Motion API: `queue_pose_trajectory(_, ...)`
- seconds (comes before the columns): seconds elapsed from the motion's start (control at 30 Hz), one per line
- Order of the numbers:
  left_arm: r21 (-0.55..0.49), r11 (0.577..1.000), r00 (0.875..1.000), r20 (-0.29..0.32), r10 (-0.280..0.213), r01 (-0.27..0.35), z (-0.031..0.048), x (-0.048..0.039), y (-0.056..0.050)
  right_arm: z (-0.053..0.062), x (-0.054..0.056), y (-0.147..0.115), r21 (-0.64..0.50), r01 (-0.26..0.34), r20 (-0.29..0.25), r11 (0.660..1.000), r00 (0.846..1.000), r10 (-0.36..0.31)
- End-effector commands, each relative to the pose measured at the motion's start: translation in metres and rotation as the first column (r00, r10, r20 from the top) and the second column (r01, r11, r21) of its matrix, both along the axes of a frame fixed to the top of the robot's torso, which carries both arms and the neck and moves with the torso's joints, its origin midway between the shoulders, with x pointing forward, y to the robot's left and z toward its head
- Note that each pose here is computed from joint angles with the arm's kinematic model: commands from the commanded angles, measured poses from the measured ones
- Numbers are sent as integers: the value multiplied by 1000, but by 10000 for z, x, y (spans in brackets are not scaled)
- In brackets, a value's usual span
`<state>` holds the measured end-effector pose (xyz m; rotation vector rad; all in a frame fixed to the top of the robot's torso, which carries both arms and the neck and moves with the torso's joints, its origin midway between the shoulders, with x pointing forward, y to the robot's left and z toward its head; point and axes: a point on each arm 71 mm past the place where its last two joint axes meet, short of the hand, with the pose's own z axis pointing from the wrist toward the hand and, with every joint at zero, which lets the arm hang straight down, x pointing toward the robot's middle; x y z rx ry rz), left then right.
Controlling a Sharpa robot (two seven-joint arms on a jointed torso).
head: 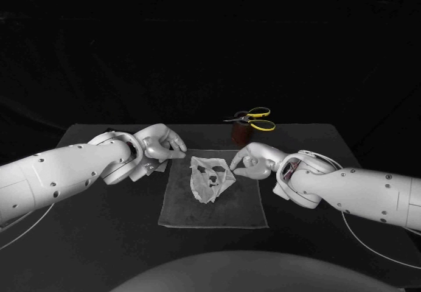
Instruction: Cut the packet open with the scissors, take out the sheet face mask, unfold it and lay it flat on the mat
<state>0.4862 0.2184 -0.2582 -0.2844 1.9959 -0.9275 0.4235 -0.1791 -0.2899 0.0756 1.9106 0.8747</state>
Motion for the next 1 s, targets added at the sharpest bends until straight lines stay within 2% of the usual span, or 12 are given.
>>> queue_pose_trajectory(0.03,-70,997,999,25,-28,30,-1,-144,-25,-11,-109,124,-36,-114,97,993,988,117)
queue_pose_trajectory(0.23,-37,992,993,28,-118,119,-140,-384,-67,-126,-194,263,-65,-124,93,990,987,130)
queue_pose_trajectory(0.37,27,978,976,59,-209,208,-220,-485,-154,-168,-198,352,-77,-117,85,990,989,123)
queue_pose_trajectory(0.4,53,970,968,73,-240,236,-237,-509,-184,-177,-196,379,-80,-112,83,991,990,118)
queue_pose_trajectory(0.7,160,928,925,132,-357,335,-281,-558,-329,-200,-174,487,-84,-88,78,993,992,95)
queue_pose_trajectory(0.87,200,904,906,125,-405,377,-331,-570,-429,-246,-144,551,-95,-92,44,991,994,96)
queue_pose_trajectory(1.0,223,892,898,116,-425,394,-388,-573,-485,-283,-118,582,-105,-94,22,990,995,97)
